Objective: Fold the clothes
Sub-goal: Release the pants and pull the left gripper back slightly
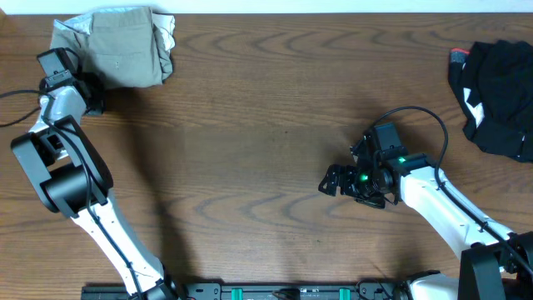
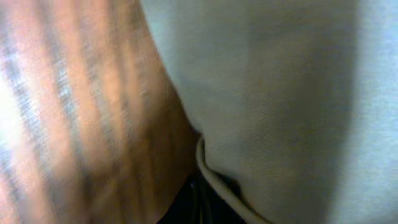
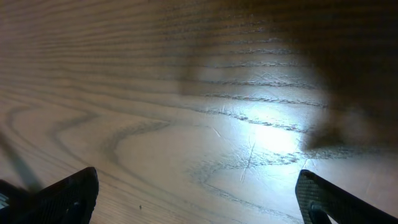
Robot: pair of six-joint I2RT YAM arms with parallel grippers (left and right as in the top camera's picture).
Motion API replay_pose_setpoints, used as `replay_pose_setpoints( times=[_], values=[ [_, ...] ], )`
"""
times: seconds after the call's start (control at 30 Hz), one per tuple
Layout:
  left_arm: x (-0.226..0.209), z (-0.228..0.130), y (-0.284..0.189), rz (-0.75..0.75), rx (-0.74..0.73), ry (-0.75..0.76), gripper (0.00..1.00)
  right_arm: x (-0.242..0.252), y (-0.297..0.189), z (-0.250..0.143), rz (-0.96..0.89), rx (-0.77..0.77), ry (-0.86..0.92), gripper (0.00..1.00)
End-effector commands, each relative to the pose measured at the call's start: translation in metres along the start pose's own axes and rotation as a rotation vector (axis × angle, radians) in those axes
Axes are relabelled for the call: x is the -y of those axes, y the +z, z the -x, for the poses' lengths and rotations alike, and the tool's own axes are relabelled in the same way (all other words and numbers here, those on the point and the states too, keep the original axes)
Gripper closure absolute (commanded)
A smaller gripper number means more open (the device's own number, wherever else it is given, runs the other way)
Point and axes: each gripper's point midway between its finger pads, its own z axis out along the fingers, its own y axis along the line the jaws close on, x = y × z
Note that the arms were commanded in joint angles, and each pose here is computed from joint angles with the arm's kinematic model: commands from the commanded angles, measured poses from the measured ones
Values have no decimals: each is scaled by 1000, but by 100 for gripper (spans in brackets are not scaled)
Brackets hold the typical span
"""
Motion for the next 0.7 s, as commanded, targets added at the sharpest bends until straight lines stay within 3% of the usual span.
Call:
replay_pose_setpoints(
  times=[0.0,0.3,0.67],
  values=[
    [-9,-16,23,-7,-44,109,94,-2,-3,1,16,9,-9,1],
    [41,-47,17,-190,-114,170,94,-2,-3,1,14,9,-10,1],
    [84,-32,-25,-293,-40,248,94,3,-3,4,-11,23,-14,1]
  ],
)
